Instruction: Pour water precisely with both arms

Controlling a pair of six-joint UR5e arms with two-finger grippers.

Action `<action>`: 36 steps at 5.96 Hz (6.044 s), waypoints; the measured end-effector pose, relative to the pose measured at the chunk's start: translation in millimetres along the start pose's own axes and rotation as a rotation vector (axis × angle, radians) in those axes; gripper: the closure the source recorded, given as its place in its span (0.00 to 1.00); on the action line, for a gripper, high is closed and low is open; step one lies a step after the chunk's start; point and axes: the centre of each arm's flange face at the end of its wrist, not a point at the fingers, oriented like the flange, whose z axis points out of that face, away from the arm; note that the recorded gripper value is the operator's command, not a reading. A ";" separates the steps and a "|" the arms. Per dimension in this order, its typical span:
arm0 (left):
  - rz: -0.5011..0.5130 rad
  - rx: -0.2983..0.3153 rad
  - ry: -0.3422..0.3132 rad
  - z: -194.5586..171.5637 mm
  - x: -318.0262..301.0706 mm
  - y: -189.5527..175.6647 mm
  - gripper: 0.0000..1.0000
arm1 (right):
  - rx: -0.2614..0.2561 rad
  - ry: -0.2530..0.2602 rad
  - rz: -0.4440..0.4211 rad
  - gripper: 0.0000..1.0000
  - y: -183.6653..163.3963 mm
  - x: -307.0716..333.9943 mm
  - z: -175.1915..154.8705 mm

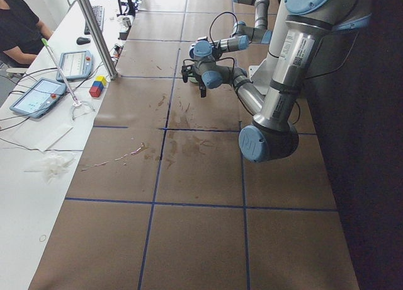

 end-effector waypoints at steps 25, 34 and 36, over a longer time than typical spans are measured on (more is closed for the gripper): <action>0.000 0.002 0.003 -3.2 -1.5 2.0 0.00 | -0.143 -0.177 1.346 0.96 387.7 71.7 40.1; 0.003 0.004 0.008 -11.3 -7.7 7.8 0.00 | -0.065 -0.156 1.451 0.54 511.4 29.2 77.3; 0.002 0.002 0.005 -11.5 -11.2 9.4 0.00 | -0.071 -0.152 1.434 0.49 517.5 25.0 79.2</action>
